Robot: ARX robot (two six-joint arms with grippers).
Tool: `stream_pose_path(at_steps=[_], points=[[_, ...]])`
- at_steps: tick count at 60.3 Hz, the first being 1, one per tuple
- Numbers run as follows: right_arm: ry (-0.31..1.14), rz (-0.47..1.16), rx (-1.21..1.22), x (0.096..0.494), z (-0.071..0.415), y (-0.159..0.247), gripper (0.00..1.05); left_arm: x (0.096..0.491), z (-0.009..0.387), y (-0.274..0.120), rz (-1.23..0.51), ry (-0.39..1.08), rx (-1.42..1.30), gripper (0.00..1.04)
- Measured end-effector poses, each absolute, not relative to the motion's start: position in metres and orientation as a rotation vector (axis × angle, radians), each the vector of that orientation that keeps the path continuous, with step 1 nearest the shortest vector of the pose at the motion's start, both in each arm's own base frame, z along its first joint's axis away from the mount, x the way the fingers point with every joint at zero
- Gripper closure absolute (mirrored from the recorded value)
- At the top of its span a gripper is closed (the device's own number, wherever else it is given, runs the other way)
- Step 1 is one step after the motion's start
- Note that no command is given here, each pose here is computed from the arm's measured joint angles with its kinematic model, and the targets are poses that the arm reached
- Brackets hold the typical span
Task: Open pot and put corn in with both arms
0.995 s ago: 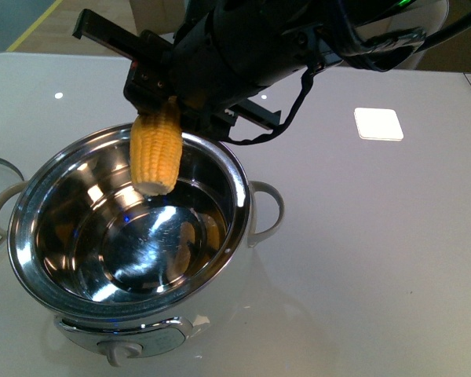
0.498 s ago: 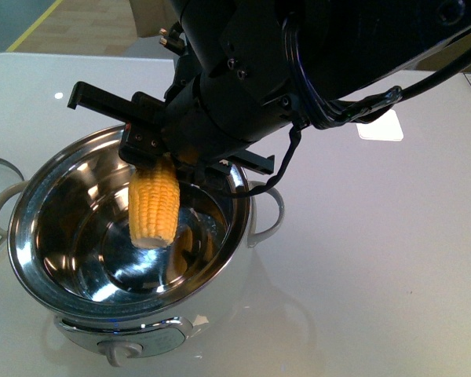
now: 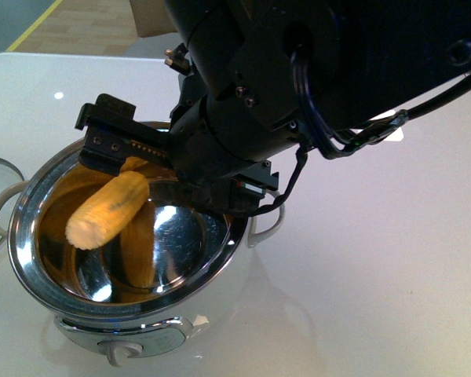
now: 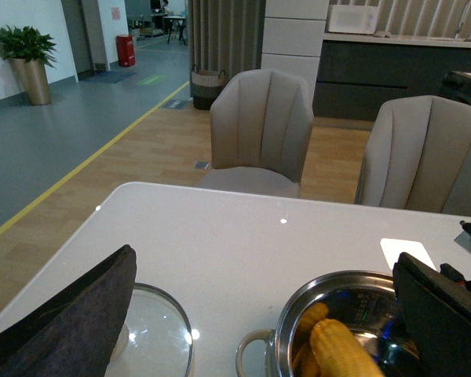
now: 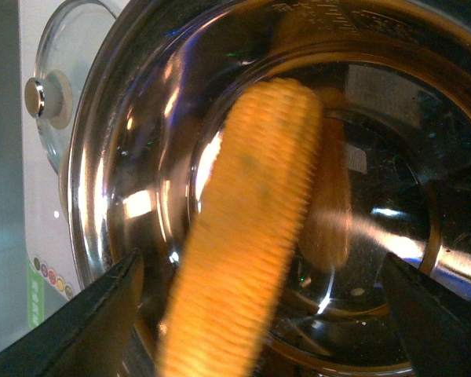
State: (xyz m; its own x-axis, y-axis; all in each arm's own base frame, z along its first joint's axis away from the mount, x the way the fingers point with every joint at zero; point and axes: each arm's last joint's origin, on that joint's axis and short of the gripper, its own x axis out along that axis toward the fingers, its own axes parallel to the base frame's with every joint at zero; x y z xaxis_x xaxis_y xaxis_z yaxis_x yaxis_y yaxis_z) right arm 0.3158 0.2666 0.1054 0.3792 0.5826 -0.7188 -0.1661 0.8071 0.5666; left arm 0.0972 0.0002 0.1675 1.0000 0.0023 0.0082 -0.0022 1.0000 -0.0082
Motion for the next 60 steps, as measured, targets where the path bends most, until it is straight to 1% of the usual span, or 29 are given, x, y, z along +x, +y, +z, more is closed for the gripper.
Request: stream_pose_path(at_steps=[7, 13, 15, 20, 24, 39, 44, 48, 60], points=[[1.017, 0.479, 0.531, 0.321, 0.124, 0.244, 0.09, 0.097, 0.168, 0.0, 0.002, -0.008, -0.008, 0.07], [0.916, 0.462, 0.61, 0.324, 0.15, 0.216, 0.09, 0.097, 0.168, 0.0, 0.002, -0.008, -0.008, 0.07], [0.873, 0.433, 0.628, 0.324, 0.162, 0.2, 0.09, 0.097, 0.168, 0.0, 0.002, -0.008, -0.008, 0.07], [0.782, 0.327, 0.584, 0.318, 0.181, 0.163, 0.09, 0.097, 0.168, 0.0, 0.002, -0.008, -0.008, 0.07], [0.746, 0.29, 0.548, 0.311, 0.189, 0.143, 0.09, 0.097, 0.168, 0.0, 0.003, -0.008, -0.008, 0.07], [0.628, 0.141, 0.418, 0.267, 0.215, 0.066, 0.09, 0.097, 0.168, 0.0, 0.003, -0.008, -0.008, 0.07], [0.605, 0.082, 0.379, 0.248, 0.22, 0.042, 0.09, 0.097, 0.168, 0.0, 0.002, -0.008, -0.008, 0.07], [0.576, 0.018, 0.344, 0.225, 0.224, 0.021, 0.09, 0.097, 0.168, 0.0, 0.002, -0.008, -0.008, 0.07], [0.53, -0.051, 0.315, 0.186, 0.23, 0.005, 0.09, 0.097, 0.168, 0.0, 0.003, -0.008, -0.008, 0.07]])
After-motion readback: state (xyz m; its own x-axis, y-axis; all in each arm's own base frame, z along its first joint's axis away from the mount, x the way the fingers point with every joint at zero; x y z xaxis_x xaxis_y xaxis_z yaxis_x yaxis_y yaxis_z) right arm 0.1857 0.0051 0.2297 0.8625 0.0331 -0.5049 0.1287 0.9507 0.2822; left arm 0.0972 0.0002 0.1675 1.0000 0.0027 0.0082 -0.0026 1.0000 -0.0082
